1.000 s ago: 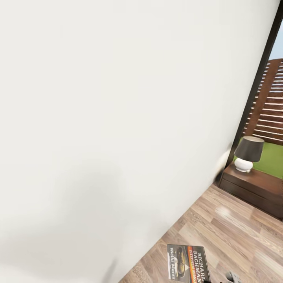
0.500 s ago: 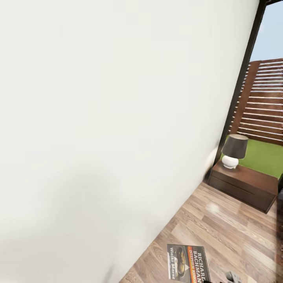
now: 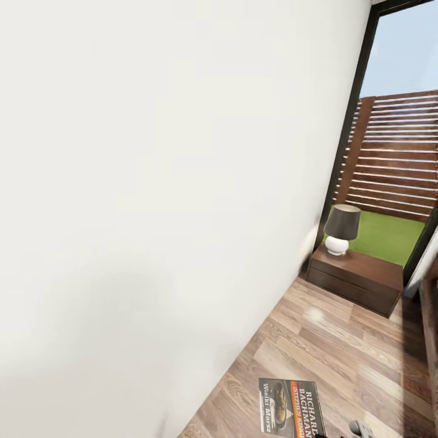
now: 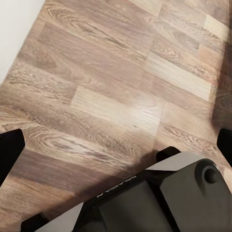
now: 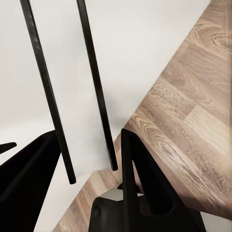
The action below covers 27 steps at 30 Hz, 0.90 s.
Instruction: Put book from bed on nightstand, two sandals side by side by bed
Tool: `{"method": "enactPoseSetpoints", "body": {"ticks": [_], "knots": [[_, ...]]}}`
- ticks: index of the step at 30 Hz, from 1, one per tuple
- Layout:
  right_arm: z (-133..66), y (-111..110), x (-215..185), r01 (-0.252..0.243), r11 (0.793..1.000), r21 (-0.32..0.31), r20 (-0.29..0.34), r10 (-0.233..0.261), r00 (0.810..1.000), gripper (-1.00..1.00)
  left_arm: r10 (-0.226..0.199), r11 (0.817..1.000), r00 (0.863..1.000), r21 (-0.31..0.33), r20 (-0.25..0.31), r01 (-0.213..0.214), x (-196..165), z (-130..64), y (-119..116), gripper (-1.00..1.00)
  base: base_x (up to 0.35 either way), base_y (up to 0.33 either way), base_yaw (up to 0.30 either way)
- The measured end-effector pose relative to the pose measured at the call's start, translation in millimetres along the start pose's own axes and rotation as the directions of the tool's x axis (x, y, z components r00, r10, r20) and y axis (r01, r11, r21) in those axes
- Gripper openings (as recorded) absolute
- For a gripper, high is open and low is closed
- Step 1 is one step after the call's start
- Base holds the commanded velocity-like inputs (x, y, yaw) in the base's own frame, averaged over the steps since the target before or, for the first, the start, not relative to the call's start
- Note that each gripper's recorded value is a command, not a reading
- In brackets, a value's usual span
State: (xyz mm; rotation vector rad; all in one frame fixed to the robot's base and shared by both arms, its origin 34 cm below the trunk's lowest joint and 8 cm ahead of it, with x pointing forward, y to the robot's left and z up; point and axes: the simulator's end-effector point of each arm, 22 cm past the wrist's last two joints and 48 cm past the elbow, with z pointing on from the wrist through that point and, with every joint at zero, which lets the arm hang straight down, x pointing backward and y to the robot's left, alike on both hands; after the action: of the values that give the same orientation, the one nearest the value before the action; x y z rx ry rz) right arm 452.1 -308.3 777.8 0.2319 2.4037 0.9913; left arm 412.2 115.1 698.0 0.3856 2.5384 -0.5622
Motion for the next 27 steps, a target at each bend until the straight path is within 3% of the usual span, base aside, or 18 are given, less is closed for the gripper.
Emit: {"method": "enactPoseSetpoints", "body": {"ticks": [11,27], "knots": [[-0.2,0.0,0.2,0.000,1.000,0.000,0.000,0.000,1.000,-1.00,0.000,1.000,1.000,-0.001,-0.001,0.000,0.4,-0.1,0.0,1.00,0.210,0.000,-0.181],[0.3,0.3,0.3,0.000,1.000,-0.001,0.000,0.000,1.000,-1.00,0.000,1.000,1.000,0.000,-0.001,0.000,0.1,0.0,0.0,1.00,0.015,0.000,-0.187]]}}
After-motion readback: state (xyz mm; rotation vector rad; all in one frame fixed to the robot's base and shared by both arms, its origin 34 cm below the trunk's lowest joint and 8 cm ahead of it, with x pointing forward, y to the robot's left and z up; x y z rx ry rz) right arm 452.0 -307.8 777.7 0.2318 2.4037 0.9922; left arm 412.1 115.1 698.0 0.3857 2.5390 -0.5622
